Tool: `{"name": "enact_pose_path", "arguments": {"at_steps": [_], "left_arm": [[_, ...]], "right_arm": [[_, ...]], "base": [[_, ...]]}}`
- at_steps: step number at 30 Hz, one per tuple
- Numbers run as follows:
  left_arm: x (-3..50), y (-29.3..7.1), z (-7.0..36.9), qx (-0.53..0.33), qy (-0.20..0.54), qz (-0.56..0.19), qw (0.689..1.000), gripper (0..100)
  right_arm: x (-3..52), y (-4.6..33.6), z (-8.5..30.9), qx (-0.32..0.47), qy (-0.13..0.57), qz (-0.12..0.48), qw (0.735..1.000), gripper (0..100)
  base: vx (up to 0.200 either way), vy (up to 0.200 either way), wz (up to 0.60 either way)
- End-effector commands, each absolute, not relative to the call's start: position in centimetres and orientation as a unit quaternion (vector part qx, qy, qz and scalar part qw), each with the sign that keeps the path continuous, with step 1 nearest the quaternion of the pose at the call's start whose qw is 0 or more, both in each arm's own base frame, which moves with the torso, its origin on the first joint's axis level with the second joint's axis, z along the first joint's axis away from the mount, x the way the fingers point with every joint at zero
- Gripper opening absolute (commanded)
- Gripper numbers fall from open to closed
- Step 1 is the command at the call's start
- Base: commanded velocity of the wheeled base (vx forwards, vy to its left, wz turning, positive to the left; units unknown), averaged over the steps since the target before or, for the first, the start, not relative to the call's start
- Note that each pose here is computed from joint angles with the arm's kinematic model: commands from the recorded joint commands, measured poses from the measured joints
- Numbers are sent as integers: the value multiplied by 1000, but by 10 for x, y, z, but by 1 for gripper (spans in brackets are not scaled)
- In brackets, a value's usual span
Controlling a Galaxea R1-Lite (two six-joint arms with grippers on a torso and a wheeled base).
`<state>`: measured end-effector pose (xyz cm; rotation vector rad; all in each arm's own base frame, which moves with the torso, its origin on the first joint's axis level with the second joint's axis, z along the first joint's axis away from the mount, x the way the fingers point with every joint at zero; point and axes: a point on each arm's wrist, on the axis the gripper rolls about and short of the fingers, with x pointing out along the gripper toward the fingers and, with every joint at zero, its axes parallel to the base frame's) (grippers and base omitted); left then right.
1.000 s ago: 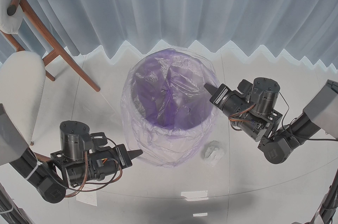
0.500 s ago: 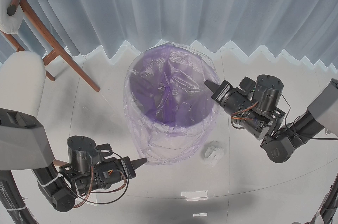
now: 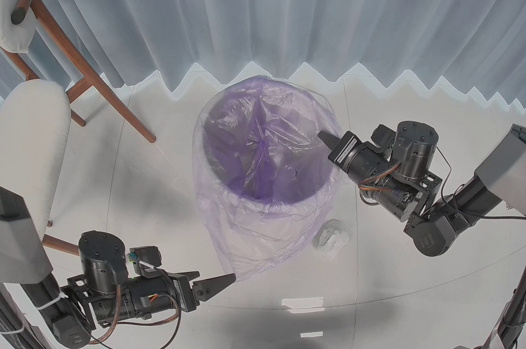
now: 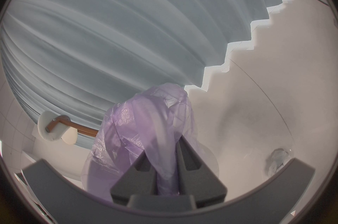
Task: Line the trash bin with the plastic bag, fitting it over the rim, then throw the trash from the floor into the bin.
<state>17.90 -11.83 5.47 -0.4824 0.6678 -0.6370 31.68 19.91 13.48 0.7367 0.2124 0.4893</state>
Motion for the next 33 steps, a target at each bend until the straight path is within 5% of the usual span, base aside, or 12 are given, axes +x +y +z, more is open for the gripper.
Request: {"name": "enact_pose_path", "arguments": {"at_steps": [1,5,17,33], "left_arm": [[164,-111,94,-240,235,-342,878,100],[168,-109,112,-241,203,-345,884,100],[207,-94,126,-240,260,-223,909,100],[231,-95,94,-234,314,-183,902,100]], "right_arm": [[316,208,108,320,133,234,908,0],[308,209,102,294,143,239,914,0],[274,222,64,148,106,280,943,0],[258,235,59,118,64,309,942,0]], "base": [[0,0,0],[0,0,0],[0,0,0],[0,0,0]]}}
